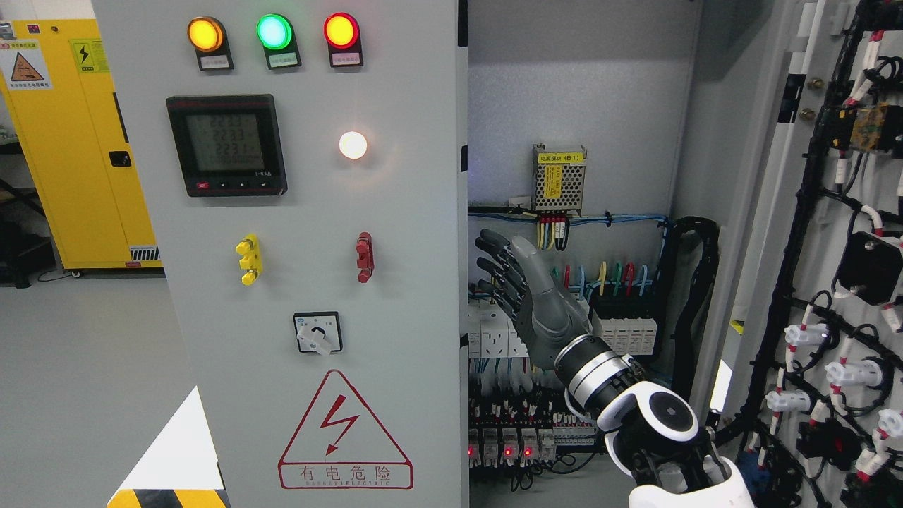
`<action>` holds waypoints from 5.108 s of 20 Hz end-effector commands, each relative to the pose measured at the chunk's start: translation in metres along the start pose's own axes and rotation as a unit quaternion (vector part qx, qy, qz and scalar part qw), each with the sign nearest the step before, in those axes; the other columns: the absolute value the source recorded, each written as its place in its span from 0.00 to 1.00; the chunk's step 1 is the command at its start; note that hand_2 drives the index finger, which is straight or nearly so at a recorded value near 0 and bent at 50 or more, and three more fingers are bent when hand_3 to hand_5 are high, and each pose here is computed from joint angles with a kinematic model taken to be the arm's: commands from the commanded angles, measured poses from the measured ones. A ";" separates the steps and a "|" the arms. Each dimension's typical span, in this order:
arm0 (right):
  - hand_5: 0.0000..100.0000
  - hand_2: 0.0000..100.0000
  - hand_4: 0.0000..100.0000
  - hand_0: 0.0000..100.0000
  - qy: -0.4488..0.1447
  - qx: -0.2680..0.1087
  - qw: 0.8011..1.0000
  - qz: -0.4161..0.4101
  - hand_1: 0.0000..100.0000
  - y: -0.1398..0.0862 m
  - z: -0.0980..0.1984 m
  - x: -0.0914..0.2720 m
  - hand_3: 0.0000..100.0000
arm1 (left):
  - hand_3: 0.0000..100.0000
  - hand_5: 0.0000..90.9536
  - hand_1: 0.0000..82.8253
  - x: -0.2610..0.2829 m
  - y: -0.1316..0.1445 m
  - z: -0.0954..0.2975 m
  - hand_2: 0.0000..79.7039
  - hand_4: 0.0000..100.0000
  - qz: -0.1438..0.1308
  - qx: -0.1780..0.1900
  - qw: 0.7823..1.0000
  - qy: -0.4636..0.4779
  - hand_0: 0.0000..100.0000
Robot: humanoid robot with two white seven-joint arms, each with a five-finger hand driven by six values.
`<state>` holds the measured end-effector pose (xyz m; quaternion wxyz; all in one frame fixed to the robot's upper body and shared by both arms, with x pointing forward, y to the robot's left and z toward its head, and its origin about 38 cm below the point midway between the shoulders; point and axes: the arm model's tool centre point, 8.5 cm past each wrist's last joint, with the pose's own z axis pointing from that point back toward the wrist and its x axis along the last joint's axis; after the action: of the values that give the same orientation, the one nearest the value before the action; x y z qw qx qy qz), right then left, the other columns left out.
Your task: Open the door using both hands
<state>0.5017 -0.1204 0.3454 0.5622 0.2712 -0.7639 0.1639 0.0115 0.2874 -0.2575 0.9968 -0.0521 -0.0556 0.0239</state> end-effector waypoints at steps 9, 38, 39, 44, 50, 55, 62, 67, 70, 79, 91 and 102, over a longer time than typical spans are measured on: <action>0.00 0.00 0.00 0.20 0.014 0.072 0.997 -0.030 0.12 0.001 -0.007 0.005 0.00 | 0.00 0.00 0.00 -0.010 0.002 0.002 0.00 0.00 0.003 0.003 1.000 0.010 0.00; 0.00 0.00 0.00 0.20 0.050 0.269 0.957 -0.102 0.12 0.081 0.053 -0.038 0.00 | 0.00 0.00 0.00 -0.012 0.002 0.002 0.00 0.00 0.003 0.003 1.000 0.011 0.00; 0.00 0.00 0.00 0.20 0.060 0.284 0.951 -0.103 0.12 0.096 0.056 -0.047 0.00 | 0.00 0.00 0.00 -0.012 0.002 0.002 0.00 0.00 0.003 0.003 1.000 0.012 0.00; 0.00 0.00 0.00 0.20 0.099 0.324 0.933 -0.119 0.12 0.149 0.071 -0.084 0.00 | 0.00 0.00 0.00 -0.012 0.003 0.002 0.00 0.00 0.003 0.004 1.000 0.011 0.00; 0.00 0.00 0.00 0.20 0.132 0.372 0.911 -0.117 0.12 0.192 0.083 -0.108 0.00 | 0.00 0.00 0.00 -0.012 0.003 0.002 0.00 0.00 0.003 0.004 1.000 0.011 0.00; 0.00 0.00 0.00 0.20 0.132 0.400 0.901 -0.102 0.12 0.229 0.079 -0.111 0.00 | 0.00 0.00 0.00 -0.012 0.003 0.002 0.00 0.00 0.003 0.004 1.000 0.011 0.00; 0.00 0.00 0.00 0.20 0.122 0.427 0.890 -0.100 0.12 0.264 0.074 -0.107 0.00 | 0.00 0.00 0.00 -0.011 0.004 0.002 0.00 0.00 0.003 0.005 1.000 0.011 0.00; 0.00 0.00 0.00 0.20 0.118 0.441 0.883 -0.103 0.12 0.279 0.073 -0.105 0.00 | 0.00 0.00 0.00 -0.011 0.005 0.003 0.00 0.00 0.003 0.005 1.000 0.011 0.00; 0.00 0.00 0.00 0.20 0.119 0.446 0.881 -0.099 0.12 0.284 0.074 -0.105 0.00 | 0.00 0.00 0.00 -0.011 0.005 0.003 0.00 0.00 0.003 0.005 1.000 0.011 0.00; 0.00 0.00 0.00 0.20 0.106 0.435 0.892 -0.059 0.12 0.304 0.064 -0.098 0.00 | 0.00 0.00 0.00 -0.012 0.002 0.002 0.00 0.00 0.003 0.003 1.000 0.011 0.00; 0.00 0.00 0.00 0.20 0.120 0.371 0.918 -0.069 0.12 0.255 0.064 -0.108 0.00 | 0.00 0.00 0.00 -0.012 0.001 0.002 0.00 0.00 0.003 0.002 1.000 0.011 0.00; 0.00 0.00 0.00 0.20 0.102 0.033 0.994 -0.026 0.12 0.059 0.167 -0.115 0.00 | 0.00 0.00 0.00 -0.012 0.001 0.002 0.00 0.00 0.005 0.003 1.000 0.011 0.00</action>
<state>0.3556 -0.0083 0.1980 0.5976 0.4246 -0.6137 0.2932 0.0121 0.2872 -0.2574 0.9966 -0.0521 -0.0583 0.0246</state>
